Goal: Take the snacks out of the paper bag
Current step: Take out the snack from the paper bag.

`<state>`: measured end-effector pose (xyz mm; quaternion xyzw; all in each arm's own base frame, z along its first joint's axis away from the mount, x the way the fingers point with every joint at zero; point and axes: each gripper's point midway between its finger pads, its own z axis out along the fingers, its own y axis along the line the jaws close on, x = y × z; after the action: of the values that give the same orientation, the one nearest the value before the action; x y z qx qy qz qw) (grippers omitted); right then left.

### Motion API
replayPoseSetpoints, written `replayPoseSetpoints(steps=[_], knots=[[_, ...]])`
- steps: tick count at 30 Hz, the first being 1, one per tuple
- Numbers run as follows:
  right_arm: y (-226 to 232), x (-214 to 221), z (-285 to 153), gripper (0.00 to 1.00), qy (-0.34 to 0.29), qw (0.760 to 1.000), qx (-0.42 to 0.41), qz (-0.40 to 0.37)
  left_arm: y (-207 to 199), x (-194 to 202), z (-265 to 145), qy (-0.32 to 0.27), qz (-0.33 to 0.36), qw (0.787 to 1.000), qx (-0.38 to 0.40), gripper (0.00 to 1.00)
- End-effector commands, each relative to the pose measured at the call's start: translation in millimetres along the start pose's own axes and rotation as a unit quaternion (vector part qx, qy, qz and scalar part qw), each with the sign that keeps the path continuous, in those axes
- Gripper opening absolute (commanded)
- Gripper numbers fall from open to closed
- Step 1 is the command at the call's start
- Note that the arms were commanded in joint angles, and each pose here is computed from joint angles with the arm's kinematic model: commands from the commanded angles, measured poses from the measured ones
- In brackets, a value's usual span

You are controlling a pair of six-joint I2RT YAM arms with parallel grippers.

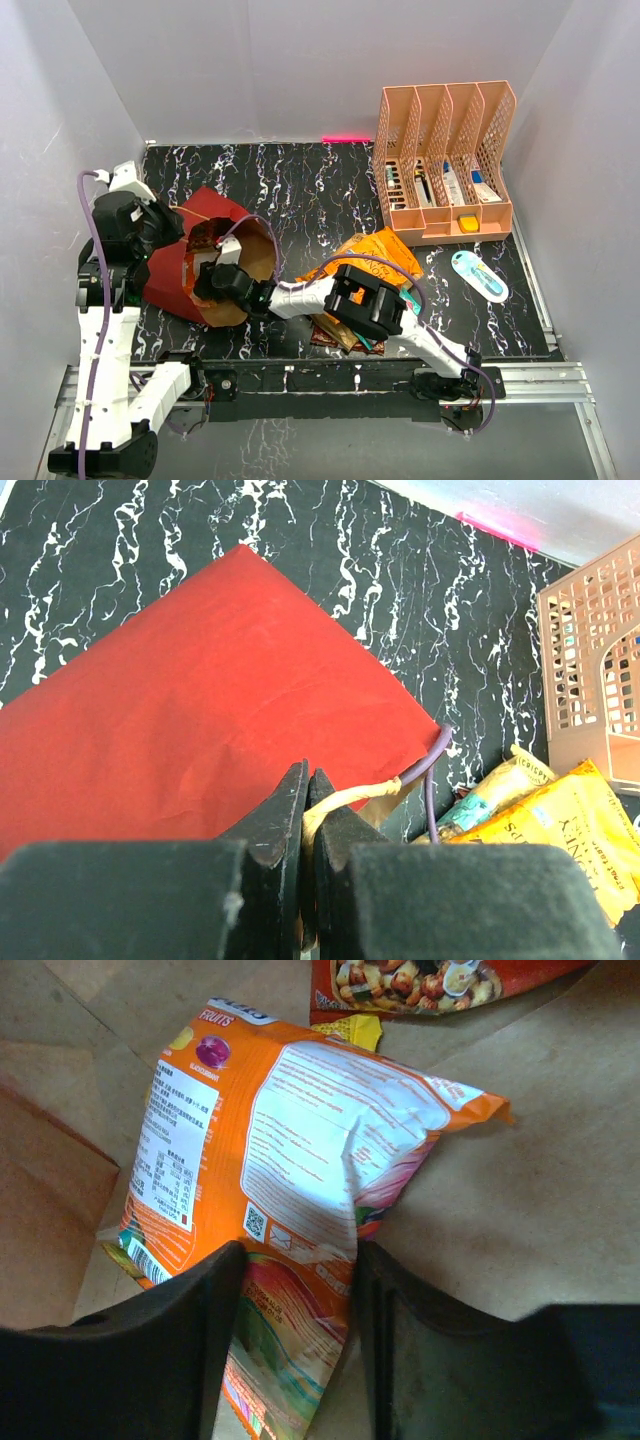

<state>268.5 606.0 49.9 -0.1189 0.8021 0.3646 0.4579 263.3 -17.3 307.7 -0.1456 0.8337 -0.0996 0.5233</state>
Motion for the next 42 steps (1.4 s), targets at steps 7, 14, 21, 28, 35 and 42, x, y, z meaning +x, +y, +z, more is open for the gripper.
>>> replayPoseSetpoints(steps=[7, 14, 21, 28, 35, 42], knots=[[46, -61, -9, 0.19, -0.051, 0.996, -0.068, -0.026, 16, 14, 0, 0.007, 0.015, 0.999, -0.029, 0.00], [68, -99, -40, 0.07, -0.079, 0.992, -0.097, -0.033, 41, 16, 0, -0.002, 0.030, 0.995, -0.091, 0.00], [74, -113, -73, 0.07, -0.092, 0.989, -0.091, -0.067, 69, 20, 0, -0.007, 0.037, 0.986, -0.164, 0.00], [50, -137, -115, 0.07, -0.107, 0.985, -0.050, -0.122, 91, 13, -9, -0.010, 0.047, 0.972, -0.232, 0.00], [48, -179, -187, 0.07, -0.143, 0.968, -0.084, -0.191, 94, 25, -7, 0.000, 0.023, 0.970, -0.242, 0.00], [41, -215, -266, 0.07, -0.190, 0.953, -0.124, -0.199, 86, 36, -3, 0.011, -0.011, 0.975, -0.222, 0.00]])
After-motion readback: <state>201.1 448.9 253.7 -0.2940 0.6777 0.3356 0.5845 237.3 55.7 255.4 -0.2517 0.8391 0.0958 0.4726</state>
